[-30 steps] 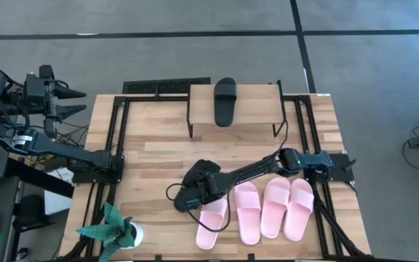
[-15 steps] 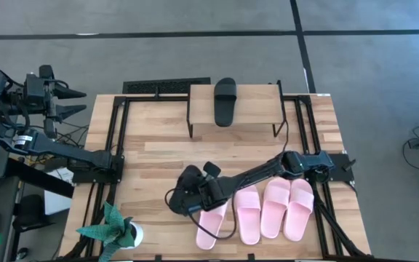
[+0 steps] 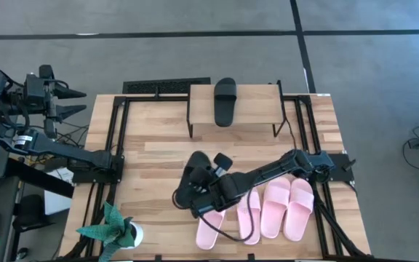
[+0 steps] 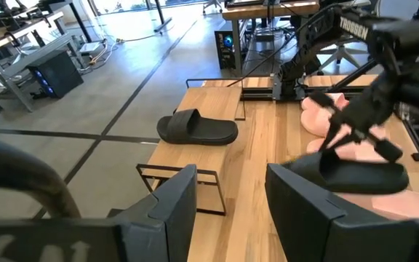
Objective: Pick and place slides into the shelf
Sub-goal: Put the black slipper on the shelf
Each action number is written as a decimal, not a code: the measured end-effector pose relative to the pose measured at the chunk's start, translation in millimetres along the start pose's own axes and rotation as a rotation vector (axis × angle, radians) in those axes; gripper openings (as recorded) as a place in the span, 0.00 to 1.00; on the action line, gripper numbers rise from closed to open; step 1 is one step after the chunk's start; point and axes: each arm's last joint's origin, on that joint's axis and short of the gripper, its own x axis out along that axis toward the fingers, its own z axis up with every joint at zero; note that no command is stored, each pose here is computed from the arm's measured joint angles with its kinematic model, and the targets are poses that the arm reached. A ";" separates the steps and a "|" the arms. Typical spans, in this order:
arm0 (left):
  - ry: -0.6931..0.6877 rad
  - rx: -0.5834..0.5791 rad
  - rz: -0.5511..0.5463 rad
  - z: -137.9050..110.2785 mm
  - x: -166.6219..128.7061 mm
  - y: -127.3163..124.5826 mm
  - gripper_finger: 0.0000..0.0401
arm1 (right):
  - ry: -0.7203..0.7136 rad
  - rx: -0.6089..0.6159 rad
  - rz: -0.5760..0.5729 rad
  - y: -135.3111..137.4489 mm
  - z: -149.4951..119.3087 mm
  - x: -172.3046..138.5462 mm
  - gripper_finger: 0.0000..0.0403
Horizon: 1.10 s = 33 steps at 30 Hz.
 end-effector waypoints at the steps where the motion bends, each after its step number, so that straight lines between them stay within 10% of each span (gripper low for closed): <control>1: 0.000 0.000 0.000 0.0 0.0 0.0 0.38 | -0.010 0.011 -0.014 -4.2 1.5 -3.2 0.00; 33: -0.090 -0.038 0.055 9.8 0.6 1.9 0.38 | -0.059 -0.190 -0.129 -153.0 54.1 -63.8 0.00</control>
